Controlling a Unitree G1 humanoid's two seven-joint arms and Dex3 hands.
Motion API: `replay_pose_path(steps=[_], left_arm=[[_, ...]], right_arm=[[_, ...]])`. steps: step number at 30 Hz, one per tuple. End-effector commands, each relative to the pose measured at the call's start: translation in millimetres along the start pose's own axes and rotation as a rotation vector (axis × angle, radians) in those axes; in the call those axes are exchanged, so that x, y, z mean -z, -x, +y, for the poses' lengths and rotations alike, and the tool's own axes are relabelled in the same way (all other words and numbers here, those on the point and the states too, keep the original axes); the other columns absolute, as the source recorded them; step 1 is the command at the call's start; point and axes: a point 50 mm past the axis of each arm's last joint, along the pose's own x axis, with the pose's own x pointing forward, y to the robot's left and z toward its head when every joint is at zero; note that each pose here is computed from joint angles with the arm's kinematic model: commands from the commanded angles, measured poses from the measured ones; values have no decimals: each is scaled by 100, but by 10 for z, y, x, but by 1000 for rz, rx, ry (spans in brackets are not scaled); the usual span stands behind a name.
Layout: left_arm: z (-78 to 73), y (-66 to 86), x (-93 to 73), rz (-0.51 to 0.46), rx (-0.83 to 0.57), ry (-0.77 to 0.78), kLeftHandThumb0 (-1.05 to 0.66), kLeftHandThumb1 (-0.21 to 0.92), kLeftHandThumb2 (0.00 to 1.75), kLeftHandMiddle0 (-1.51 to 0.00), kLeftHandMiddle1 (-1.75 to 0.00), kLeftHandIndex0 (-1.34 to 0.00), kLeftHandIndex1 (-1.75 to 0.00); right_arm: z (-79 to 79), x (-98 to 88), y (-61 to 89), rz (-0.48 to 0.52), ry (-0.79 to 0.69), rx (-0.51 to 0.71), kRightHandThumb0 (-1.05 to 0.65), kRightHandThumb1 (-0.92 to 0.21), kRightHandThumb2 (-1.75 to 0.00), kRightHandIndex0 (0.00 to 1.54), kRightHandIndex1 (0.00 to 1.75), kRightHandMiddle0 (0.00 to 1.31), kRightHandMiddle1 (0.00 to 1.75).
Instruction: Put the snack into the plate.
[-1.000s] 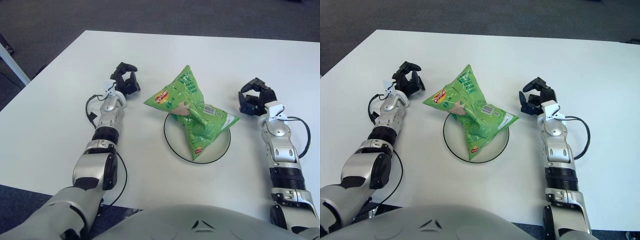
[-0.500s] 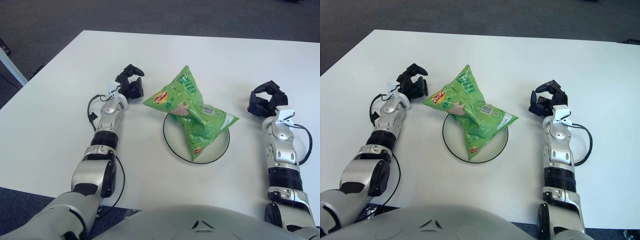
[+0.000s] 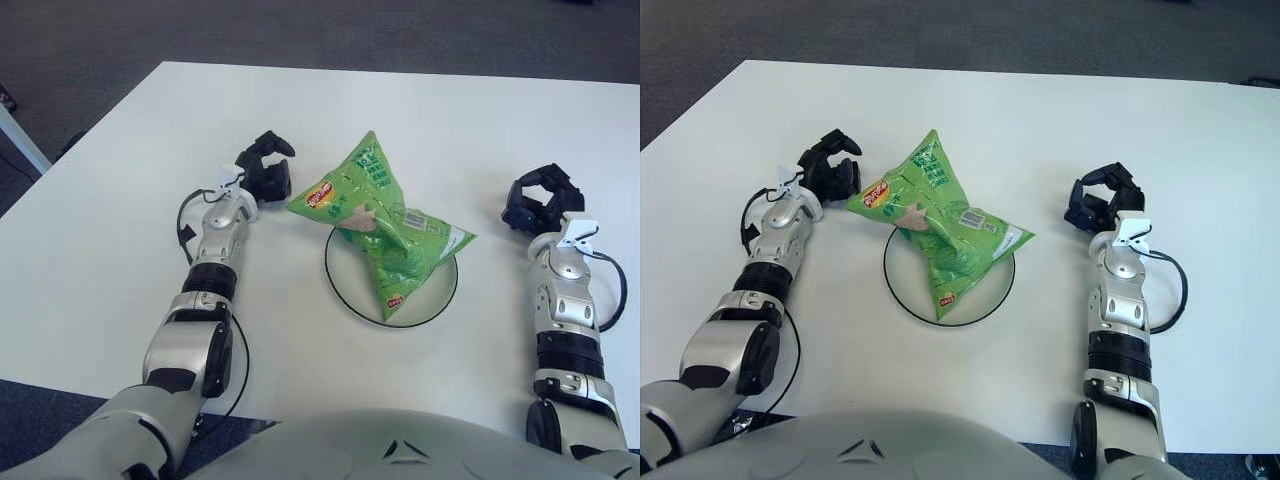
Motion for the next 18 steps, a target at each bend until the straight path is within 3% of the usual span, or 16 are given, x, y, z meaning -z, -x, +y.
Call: replay_pose_path(steps=[1,8,18], left_arm=[[-38,160,292,110,13,62,-46,36,127,-105,-175,-58,-175],[-49,185,314,104,-3,85,-46,38,124,-104,-175,-56,-175],[-56,230,266,43,-142,26,-44,45,116,-108,-175,-51,-175]], right_arm=[[14,209,79,101,-41,13,-47,-35,-128,136,175,59,175],[-1,241,60,154,-102,-15,-47,-34,-129,137,175,59,175],[5,286,31,336,-258,-219,-49,-29,-135,136,175,64,175]])
